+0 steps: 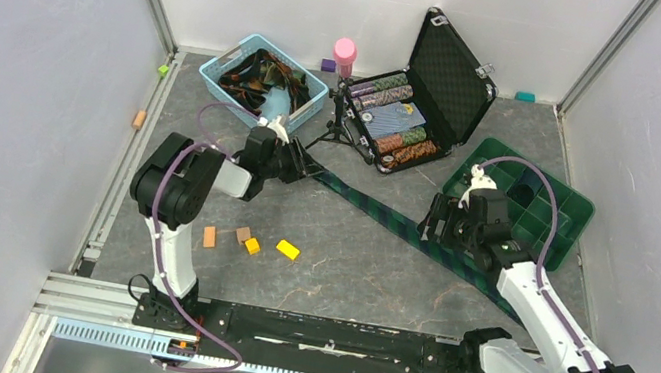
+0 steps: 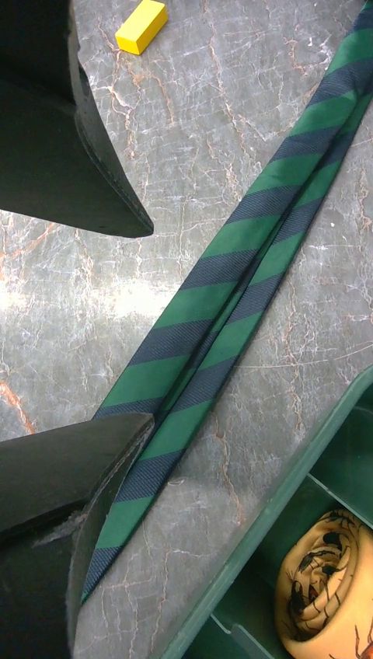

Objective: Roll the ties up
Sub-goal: Flatten out the tie at the center of the board.

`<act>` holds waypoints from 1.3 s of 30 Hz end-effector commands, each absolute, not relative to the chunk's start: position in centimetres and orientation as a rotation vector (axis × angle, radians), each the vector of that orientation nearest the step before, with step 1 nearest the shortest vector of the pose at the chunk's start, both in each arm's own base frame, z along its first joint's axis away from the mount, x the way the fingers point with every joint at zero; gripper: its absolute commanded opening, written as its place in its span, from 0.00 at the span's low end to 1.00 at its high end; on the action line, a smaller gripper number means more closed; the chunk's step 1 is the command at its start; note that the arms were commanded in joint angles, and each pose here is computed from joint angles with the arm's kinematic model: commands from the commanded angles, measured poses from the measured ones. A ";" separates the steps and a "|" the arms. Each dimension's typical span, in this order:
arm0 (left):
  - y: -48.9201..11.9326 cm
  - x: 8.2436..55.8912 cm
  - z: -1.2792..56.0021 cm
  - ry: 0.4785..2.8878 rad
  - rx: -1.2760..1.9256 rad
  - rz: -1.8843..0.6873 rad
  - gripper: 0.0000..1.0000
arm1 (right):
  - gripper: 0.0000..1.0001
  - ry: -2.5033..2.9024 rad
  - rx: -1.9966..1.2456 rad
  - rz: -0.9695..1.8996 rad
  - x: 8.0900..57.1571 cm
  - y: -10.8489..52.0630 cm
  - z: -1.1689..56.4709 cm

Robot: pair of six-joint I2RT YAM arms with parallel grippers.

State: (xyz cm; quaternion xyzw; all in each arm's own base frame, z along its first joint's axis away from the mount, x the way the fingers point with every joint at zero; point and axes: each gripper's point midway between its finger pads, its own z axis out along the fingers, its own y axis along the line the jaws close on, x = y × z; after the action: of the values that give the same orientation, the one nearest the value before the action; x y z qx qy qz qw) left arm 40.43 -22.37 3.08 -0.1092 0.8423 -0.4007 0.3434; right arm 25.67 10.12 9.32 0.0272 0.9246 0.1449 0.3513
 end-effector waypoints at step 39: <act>-17.0 28.5 5.7 2.248 -0.303 -0.747 0.13 | 0.87 2.397 -0.481 0.552 24.6 17.4 7.5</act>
State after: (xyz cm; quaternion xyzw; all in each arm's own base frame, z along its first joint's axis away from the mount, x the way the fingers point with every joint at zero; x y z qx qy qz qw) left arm 28.81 -19.12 5.91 -0.1164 0.8681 -0.3427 0.3398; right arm 22.58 15.49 5.21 -0.1426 0.9319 0.1945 0.2709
